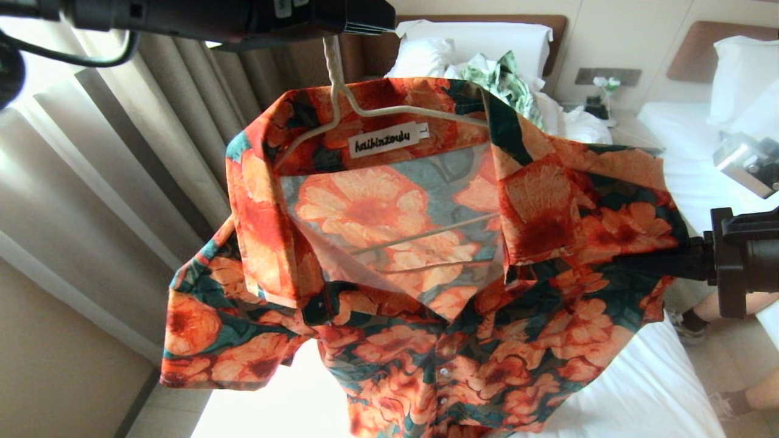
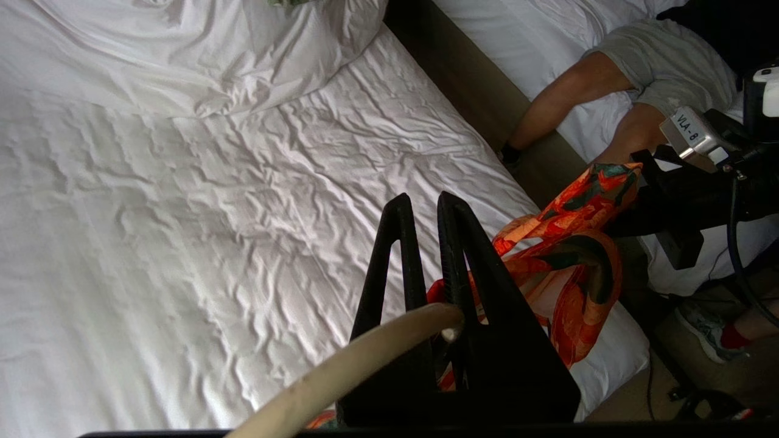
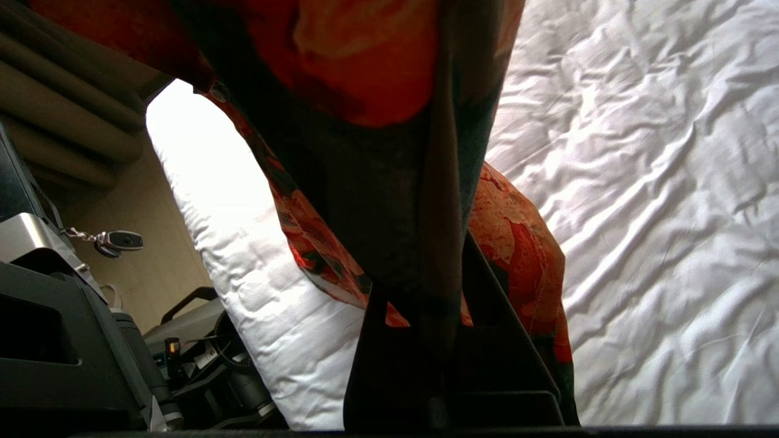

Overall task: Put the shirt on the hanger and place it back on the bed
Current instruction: Take the clothes hanger out of the clothes

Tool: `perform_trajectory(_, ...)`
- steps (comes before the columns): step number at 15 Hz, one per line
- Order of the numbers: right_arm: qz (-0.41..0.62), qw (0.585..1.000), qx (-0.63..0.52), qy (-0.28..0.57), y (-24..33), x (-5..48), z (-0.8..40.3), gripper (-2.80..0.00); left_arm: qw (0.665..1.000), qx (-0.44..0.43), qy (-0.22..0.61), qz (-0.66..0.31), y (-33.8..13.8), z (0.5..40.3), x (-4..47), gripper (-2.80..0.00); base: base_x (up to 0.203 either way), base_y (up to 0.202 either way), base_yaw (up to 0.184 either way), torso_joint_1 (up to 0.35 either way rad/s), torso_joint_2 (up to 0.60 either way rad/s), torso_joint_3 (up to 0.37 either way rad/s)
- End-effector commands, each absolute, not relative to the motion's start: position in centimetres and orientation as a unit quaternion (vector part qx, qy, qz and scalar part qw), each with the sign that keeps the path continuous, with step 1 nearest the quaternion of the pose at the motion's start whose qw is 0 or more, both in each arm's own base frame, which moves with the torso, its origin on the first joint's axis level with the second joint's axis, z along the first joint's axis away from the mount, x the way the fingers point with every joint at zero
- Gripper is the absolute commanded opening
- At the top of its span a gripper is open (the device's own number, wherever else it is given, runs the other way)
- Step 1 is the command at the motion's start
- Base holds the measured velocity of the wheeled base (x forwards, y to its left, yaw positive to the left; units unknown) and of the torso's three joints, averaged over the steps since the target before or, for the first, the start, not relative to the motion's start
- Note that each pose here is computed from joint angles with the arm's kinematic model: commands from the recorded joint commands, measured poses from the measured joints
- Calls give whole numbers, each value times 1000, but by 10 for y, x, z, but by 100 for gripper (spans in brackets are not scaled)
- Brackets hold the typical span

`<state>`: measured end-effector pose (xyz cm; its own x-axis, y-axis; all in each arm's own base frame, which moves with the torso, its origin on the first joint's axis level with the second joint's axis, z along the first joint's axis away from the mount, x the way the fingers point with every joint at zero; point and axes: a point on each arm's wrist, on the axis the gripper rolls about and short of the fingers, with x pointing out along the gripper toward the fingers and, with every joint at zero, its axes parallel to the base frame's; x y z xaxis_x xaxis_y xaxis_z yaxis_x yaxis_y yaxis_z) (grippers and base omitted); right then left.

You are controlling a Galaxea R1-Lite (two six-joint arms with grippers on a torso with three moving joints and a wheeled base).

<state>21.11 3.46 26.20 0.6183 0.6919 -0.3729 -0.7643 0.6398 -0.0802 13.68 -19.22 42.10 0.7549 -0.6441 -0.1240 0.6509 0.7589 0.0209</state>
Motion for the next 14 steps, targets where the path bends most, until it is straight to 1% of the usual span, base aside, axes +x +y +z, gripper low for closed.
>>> perform_trajectory(1,402,895,-113,155,31,210,263,-280,937,32,56,-344,-192,421,137,-280,0,0,0,0,0,0)
perform_trajectory(11,393,901,-107,150,24,208,265,-280,936,33,57,-347,-194,420,138,-280,0,0,0,0,0,0)
perform_trajectory(12,393,901,-107,149,24,207,266,0,936,33,57,-347,-194,420,138,-280,0,0,0,0,0,0)
perform_trajectory(14,393,901,-108,145,24,204,268,0,936,33,56,-346,-193,420,137,-280,0,0,0,0,0,0)
